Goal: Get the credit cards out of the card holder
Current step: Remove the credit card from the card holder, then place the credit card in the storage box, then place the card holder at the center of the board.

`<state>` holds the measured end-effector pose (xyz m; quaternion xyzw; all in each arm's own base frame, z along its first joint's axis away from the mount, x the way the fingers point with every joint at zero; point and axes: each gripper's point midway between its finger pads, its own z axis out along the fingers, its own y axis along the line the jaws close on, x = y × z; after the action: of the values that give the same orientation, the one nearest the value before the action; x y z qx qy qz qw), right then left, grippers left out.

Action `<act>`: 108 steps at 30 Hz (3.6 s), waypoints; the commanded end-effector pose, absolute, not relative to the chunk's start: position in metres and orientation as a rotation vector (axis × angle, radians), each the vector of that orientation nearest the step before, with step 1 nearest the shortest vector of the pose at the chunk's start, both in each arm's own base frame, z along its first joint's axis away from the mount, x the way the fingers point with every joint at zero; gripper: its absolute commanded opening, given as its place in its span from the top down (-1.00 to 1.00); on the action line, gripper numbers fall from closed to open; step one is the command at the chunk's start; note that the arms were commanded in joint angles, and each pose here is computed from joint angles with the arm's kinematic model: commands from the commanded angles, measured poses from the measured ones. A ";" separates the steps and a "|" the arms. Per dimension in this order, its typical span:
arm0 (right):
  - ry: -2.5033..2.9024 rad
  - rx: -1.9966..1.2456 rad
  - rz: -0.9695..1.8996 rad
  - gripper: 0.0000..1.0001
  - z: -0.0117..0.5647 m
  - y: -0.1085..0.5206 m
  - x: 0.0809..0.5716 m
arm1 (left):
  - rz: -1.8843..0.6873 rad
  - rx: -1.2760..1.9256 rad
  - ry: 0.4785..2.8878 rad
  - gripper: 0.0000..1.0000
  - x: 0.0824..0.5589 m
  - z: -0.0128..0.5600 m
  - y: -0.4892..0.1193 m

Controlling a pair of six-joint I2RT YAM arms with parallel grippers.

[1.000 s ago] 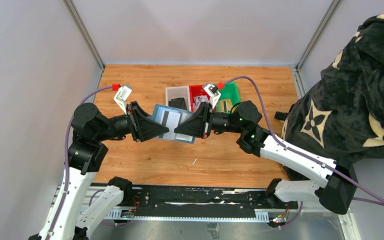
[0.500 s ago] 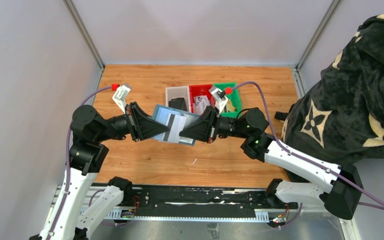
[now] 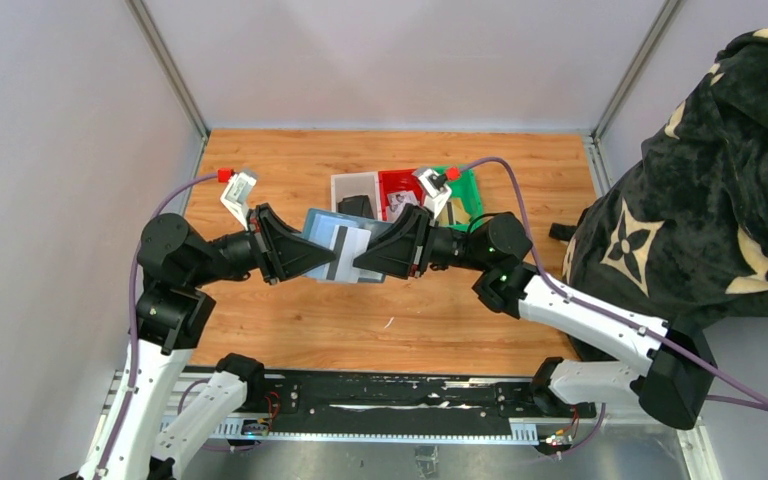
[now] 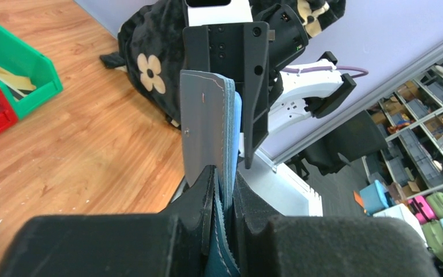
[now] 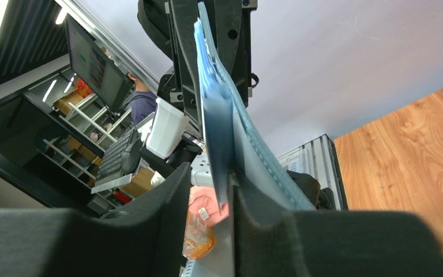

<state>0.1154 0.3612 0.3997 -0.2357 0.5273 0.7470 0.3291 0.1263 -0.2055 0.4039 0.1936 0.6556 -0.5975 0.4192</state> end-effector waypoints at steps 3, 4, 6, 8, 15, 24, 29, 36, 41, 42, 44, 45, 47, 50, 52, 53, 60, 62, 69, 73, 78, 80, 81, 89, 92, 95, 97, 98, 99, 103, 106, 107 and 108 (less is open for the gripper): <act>1.262 -0.645 2.018 0.75 0.426 0.361 0.106 | -1.444 0.504 1.647 1.00 0.127 0.400 -0.203; 1.264 -0.643 2.016 0.86 0.425 0.361 0.106 | -1.439 0.507 1.651 1.00 0.127 0.399 -0.203; 1.282 -0.625 2.000 1.00 0.418 0.358 0.109 | -1.432 0.514 1.650 1.00 0.127 0.400 -0.203; 1.302 -0.608 1.977 1.00 0.411 0.352 0.112 | -1.425 0.520 1.642 1.00 0.127 0.401 -0.202; 1.353 -0.579 1.902 1.00 0.391 0.327 0.115 | -1.426 0.527 1.631 1.00 0.125 0.405 -0.202; 1.442 -0.532 1.635 1.00 0.392 0.279 0.139 | -1.414 0.532 1.632 1.00 0.126 0.406 -0.202; 1.677 -0.411 1.345 1.00 0.351 0.256 0.204 | -1.401 0.556 1.636 1.00 0.127 0.404 -0.202; 1.956 -0.387 1.120 0.97 0.282 0.263 0.294 | -1.305 0.671 1.663 1.00 0.124 0.387 -0.198; 2.189 -0.410 0.953 0.99 0.213 0.274 0.359 | -1.190 0.715 1.717 0.99 0.130 0.370 -0.191; 2.210 -0.406 0.942 1.00 0.205 0.275 0.371 | -1.171 0.715 1.740 0.99 0.132 0.365 -0.190; 2.260 -0.399 0.914 1.00 0.186 0.277 0.392 | -1.134 0.726 1.765 0.99 0.135 0.358 -0.187; 2.277 -0.396 0.896 1.00 0.179 0.278 0.403 | -1.120 0.729 1.780 0.99 0.137 0.355 -0.186; 2.304 -0.403 0.874 1.00 0.167 0.282 0.420 | -1.102 0.739 1.799 0.99 0.139 0.350 -0.185; 2.353 -0.406 0.845 1.00 0.148 0.288 0.441 | -1.085 0.748 1.810 0.99 0.143 0.347 -0.185; 2.374 -0.406 0.816 1.00 0.137 0.290 0.453 | -1.078 0.753 1.822 0.99 0.145 0.345 -0.185; 2.395 -0.406 0.801 0.98 0.128 0.290 0.456 | -1.072 0.756 1.825 0.99 0.146 0.343 -0.184; 2.485 -0.395 0.743 0.41 0.096 0.283 0.456 | -1.032 0.757 1.874 0.99 0.157 0.328 -0.182; 2.475 -0.387 0.741 0.24 0.105 0.282 0.453 | -1.026 0.754 1.889 0.99 0.160 0.326 -0.182; 2.289 -0.406 0.801 -0.06 0.199 0.281 0.424 | -1.013 0.780 1.928 0.99 0.167 0.317 -0.183; 2.112 -0.463 1.014 -0.33 0.255 0.297 0.375 | -0.940 0.836 1.929 0.99 0.174 0.303 -0.178; 2.038 -0.533 1.151 -0.43 0.262 0.311 0.308 | -0.825 0.941 1.969 0.99 0.186 0.276 -0.169; 2.008 -0.590 1.196 -0.48 0.262 0.322 0.283 | -0.834 0.957 1.987 0.99 0.188 0.271 -0.171; 1.996 -0.619 1.232 -0.49 0.262 0.327 0.271 | -0.843 0.962 1.992 0.99 0.189 0.270 -0.172; 1.968 -0.637 1.269 -0.51 0.254 0.321 0.236 | -0.747 1.046 2.070 0.91 0.201 0.232 -0.164; 2.049 -0.570 1.176 -0.51 0.232 0.301 0.237 | -0.671 1.057 2.209 0.86 0.213 0.193 -0.153; 2.117 -0.475 1.039 -0.51 0.212 0.276 0.244 | -0.584 1.078 2.342 0.83 0.227 0.160 -0.142; 2.151 -0.394 0.938 -0.51 0.200 0.256 0.252 | -0.533 1.106 2.408 0.78 0.236 0.142 -0.136; 2.163 -0.354 0.891 -0.51 0.194 0.246 0.256 | -0.518 1.130 2.423 0.73 0.239 0.135 -0.135; 2.173 -0.315 0.828 -0.51 0.190 0.235 0.260 | -0.517 1.158 2.438 0.67 0.243 0.128 -0.135; 2.212 -0.192 0.610 -0.53 0.173 0.197 0.270 | -0.484 1.170 2.469 0.38 0.260 0.108 -0.138; 2.211 -0.114 0.468 -0.53 0.166 0.172 0.278 | -0.425 1.158 2.443 0.22 0.278 0.094 -0.138; 2.205 -0.087 0.426 -0.54 0.165 0.164 0.281 | -0.398 1.155 2.429 0.14 0.283 0.091 -0.136; 2.200 -0.066 0.387 -0.54 0.164 0.157 0.283 | -0.367 1.150 2.418 0.03 0.288 0.089 -0.134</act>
<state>0.2701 0.2048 0.1779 -0.0785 0.8701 0.2625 0.4097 0.2594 -0.1361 0.0947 0.3989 0.8843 -0.1753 0.1679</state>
